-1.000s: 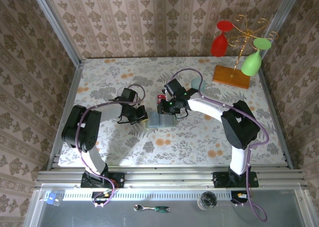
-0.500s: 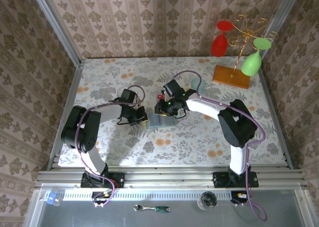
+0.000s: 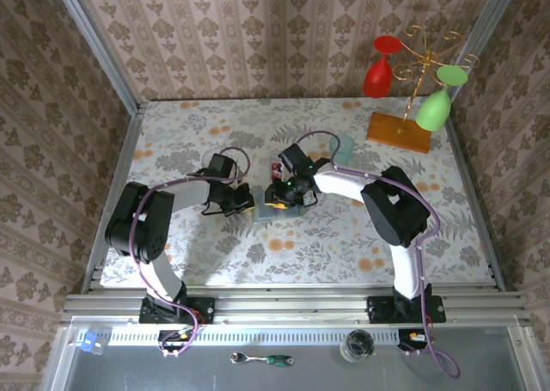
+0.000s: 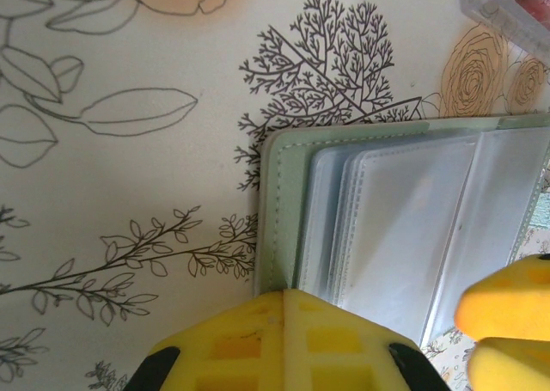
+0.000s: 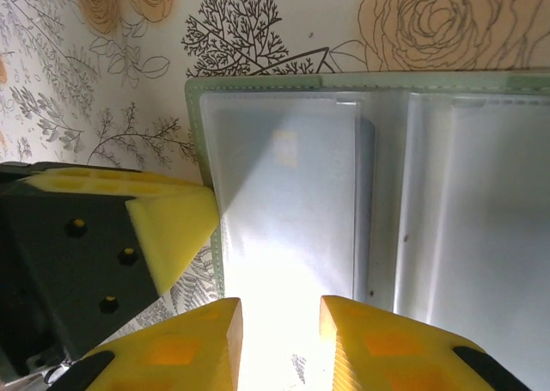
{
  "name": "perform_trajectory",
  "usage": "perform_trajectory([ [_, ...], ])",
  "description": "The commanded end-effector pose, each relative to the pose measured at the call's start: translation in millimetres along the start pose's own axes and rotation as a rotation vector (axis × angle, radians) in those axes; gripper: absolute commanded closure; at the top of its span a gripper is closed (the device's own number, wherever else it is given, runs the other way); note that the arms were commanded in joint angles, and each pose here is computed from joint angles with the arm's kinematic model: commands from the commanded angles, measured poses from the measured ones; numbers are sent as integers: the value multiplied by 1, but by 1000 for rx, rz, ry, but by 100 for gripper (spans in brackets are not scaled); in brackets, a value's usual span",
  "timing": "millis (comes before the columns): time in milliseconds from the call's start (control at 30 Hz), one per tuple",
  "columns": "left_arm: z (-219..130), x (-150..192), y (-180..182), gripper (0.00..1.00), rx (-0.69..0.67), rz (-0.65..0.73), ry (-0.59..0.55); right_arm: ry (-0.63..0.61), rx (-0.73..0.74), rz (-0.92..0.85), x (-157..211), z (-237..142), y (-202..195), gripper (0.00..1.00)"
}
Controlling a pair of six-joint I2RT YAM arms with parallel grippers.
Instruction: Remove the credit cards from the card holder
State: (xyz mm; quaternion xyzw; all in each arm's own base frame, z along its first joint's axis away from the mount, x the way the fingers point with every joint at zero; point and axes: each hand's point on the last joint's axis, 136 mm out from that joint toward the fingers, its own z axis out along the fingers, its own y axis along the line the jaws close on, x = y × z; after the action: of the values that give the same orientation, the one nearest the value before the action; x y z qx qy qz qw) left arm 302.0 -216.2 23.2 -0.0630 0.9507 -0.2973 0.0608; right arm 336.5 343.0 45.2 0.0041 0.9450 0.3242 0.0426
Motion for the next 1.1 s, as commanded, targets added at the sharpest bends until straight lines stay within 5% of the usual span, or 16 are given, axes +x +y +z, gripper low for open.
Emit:
perform_trajectory([
  [0, 2, 4, 9, 100, -24, -1, 17, 11, -50, -7, -4, 3, 16, 70],
  [1067, -3, -2, 11, 100, -44, 3, 12, -7, 89, -8, -8, -3, -21, 72],
])
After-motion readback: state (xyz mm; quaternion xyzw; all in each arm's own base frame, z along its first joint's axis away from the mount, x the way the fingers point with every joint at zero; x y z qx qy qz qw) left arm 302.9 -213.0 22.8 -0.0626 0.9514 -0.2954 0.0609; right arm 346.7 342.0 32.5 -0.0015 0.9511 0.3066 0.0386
